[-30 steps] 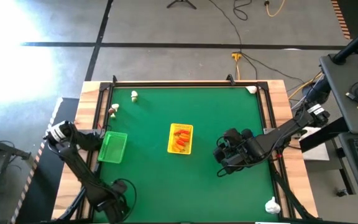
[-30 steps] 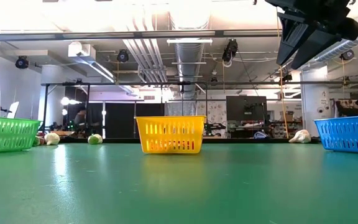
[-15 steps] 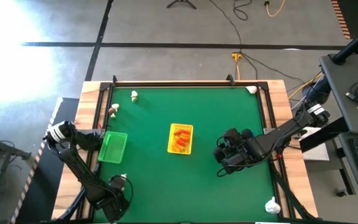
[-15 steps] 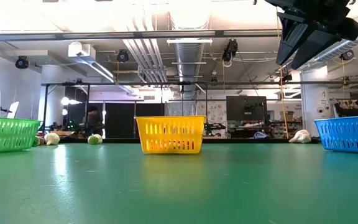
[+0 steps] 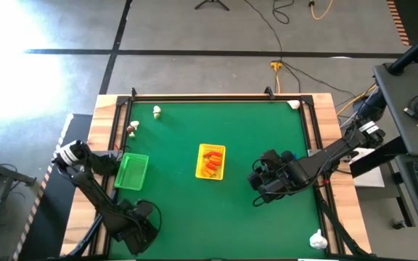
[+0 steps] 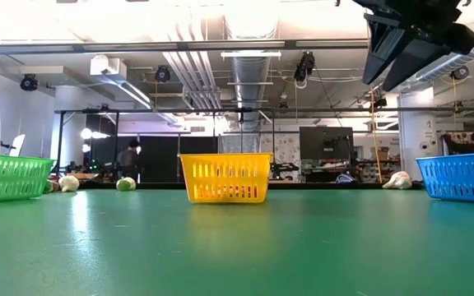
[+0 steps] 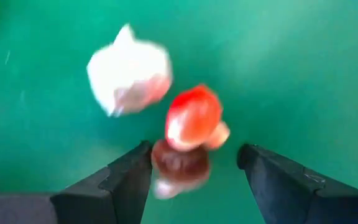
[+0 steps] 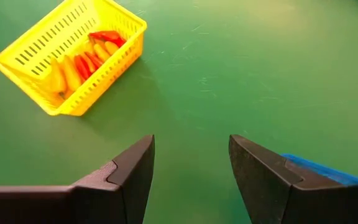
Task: Sort produce into baskets
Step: Put the red mushroom into the blue bin, then put the brown mushroom into the blue bin
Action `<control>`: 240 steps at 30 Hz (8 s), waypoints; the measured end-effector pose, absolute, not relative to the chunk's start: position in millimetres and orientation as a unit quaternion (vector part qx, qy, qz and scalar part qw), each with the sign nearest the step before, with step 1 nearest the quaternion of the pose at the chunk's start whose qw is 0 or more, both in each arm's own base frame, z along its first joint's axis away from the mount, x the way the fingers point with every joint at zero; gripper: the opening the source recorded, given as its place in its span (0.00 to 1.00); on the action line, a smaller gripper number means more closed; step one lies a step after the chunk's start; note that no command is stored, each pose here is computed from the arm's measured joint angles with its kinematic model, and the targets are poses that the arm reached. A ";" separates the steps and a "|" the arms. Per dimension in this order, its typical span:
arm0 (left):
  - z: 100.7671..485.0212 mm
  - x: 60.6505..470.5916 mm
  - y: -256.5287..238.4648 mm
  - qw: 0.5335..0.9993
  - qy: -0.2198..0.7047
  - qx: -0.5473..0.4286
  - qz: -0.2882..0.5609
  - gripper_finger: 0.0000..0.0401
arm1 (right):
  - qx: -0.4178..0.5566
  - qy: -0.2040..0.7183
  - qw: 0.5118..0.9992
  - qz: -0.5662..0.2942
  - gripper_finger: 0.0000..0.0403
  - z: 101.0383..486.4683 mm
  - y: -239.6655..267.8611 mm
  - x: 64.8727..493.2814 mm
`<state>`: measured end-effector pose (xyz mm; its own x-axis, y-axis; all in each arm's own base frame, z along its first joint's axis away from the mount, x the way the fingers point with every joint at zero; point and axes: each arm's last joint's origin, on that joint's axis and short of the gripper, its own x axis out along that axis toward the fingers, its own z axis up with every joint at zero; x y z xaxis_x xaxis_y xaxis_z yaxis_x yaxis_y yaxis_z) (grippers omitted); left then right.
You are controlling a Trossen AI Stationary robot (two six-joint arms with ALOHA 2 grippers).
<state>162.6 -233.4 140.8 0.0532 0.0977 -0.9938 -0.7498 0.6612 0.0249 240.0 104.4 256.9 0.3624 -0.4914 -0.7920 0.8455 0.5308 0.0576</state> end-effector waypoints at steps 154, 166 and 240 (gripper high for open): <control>129.4 268.9 -186.1 0.811 0.573 -0.051 0.102 0.46 | 0.081 0.482 0.810 -0.325 0.07 278.2 164.3 249.2; 129.1 266.8 -191.1 0.819 0.560 -0.058 0.109 0.46 | 0.258 0.410 0.700 -0.524 0.07 217.7 104.4 165.3; 132.8 133.4 -244.9 0.714 0.558 -0.277 0.319 0.52 | 0.286 0.455 0.733 -0.417 0.33 235.5 127.5 222.2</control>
